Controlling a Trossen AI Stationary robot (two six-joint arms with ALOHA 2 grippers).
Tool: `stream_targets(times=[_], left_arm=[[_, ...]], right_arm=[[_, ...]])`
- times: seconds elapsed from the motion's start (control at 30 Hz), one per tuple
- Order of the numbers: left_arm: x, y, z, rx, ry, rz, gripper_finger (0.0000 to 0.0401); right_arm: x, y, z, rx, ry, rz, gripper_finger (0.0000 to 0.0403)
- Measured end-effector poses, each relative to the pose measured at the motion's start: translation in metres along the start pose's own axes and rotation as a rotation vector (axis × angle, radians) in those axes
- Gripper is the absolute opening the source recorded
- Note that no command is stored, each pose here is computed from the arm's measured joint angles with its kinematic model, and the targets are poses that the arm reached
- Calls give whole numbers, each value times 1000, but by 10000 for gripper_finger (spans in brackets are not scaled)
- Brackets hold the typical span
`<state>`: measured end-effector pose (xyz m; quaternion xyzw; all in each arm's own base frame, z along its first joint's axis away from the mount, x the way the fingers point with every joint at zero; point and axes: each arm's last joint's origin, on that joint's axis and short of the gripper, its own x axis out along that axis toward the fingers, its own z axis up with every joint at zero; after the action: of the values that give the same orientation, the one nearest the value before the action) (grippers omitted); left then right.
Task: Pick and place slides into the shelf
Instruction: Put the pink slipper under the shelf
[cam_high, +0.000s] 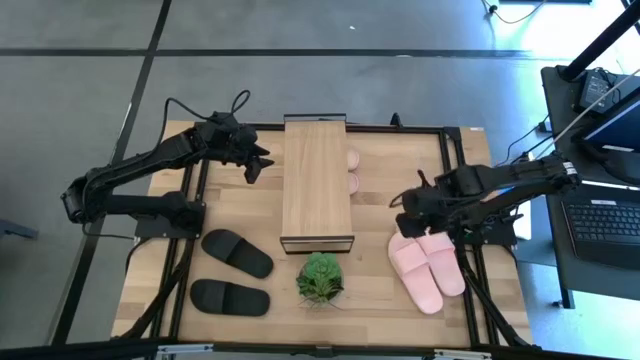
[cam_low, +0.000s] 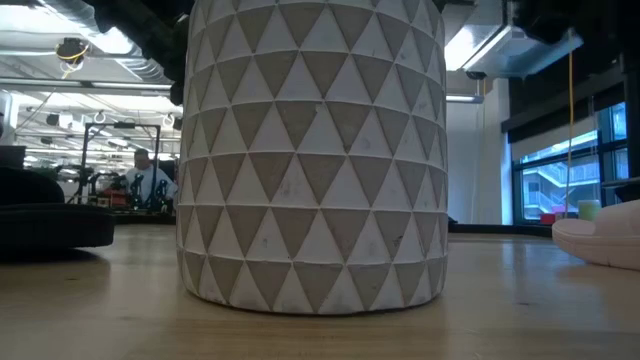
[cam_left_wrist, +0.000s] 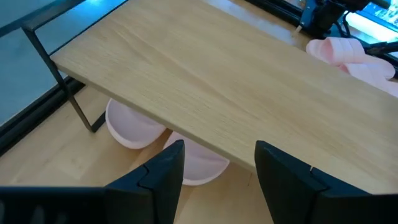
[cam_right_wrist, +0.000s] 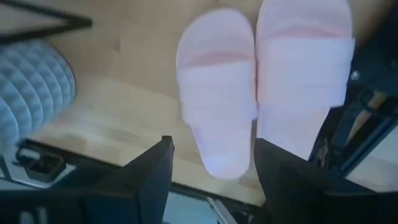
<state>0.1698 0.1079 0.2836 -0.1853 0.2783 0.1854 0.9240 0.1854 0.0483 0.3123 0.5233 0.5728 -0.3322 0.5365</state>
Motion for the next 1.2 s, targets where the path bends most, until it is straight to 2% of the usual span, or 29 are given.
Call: stream_targets(times=[0.27, 0.53, 0.7, 0.93, 1.2], left_arm=[[0, 0, -3, -8, 27, -3, 187], [-2, 2, -18, -49, 186, 15, 187], [-2, 1, -17, -46, 177, 13, 187], [-1, 1, -17, -43, 169, 16, 187], [-1, 2, -15, -36, 149, 48, 187]], right_arm=[[4, -1, -16, -72, -59, -17, 223], [11, -5, -27, -159, -110, -55, 223], [37, -15, -31, -307, -95, -145, 223], [82, -34, -34, -333, 49, -244, 223], [103, -44, -32, -502, -5, -310, 204]])
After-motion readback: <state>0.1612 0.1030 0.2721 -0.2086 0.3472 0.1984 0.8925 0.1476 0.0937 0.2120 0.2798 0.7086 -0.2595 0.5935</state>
